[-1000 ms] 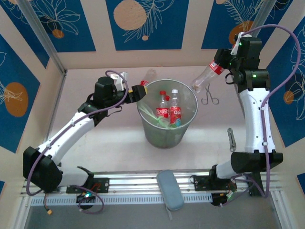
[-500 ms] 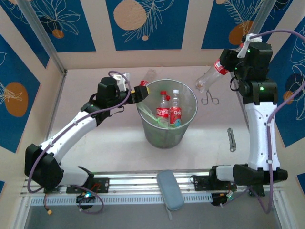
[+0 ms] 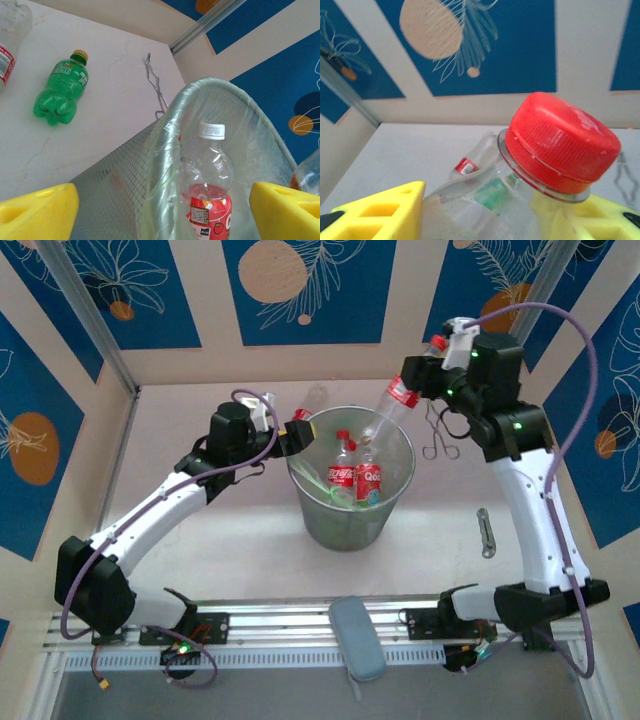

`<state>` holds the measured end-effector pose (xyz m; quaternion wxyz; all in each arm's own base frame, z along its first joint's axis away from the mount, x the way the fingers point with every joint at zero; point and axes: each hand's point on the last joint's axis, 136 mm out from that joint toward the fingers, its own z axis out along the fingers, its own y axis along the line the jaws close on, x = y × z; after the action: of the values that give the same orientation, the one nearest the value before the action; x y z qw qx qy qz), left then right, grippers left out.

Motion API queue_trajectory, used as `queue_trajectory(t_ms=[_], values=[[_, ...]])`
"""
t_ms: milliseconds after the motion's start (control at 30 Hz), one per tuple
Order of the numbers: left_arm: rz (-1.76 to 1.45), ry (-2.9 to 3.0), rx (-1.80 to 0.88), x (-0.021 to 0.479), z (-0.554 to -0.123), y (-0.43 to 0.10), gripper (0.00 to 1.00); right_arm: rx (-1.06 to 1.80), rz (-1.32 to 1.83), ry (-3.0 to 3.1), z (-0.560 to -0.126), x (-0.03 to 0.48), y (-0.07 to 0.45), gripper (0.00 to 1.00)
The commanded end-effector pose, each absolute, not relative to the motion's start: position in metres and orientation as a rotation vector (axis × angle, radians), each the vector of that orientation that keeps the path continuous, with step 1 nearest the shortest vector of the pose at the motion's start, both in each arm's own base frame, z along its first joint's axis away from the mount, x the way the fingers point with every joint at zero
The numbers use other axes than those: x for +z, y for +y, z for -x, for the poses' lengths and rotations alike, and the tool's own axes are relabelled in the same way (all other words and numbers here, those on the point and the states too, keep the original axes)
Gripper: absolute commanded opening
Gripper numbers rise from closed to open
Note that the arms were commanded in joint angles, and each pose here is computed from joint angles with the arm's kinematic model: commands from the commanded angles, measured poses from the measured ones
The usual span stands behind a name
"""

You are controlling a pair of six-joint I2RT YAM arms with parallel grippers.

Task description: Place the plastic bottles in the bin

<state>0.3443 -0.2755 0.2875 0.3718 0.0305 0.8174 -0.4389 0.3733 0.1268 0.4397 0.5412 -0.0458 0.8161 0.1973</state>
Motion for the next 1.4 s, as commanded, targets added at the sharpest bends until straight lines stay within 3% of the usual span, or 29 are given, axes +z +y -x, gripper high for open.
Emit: queue_trajectory(t_ms=[0, 333, 633, 833, 1133, 1367], values=[[-0.08, 2.09, -1.119, 0.286, -0.344, -0.279, 0.88, 0.536, 0.163, 1.953, -0.381, 0.429, 0.154, 0.51], [-0.077, 2.095, -1.121, 0.283, -0.346, -0.282, 0.87, 0.602, 0.284, 2.08, -0.39, 0.375, 0.196, 0.52], [-0.085, 2.095, -1.125, 0.284, -0.348, -0.287, 0.87, 0.705, 0.32, 2.151, -0.378, 0.347, 0.214, 0.7], [-0.097, 2.095, -1.105, 0.286, -0.349, -0.286, 0.87, 0.706, 0.306, 2.143, -0.368, 0.355, 0.206, 0.81], [-0.129, 2.062, -1.012, 0.304, -0.356, -0.271, 0.91, 0.655, 0.24, 2.093, -0.366, 0.381, 0.174, 0.82], [-0.061, 2.033, -0.859, 0.319, -0.371, -0.217, 0.95, 0.634, 0.177, 2.082, -0.364, 0.388, 0.151, 0.84]])
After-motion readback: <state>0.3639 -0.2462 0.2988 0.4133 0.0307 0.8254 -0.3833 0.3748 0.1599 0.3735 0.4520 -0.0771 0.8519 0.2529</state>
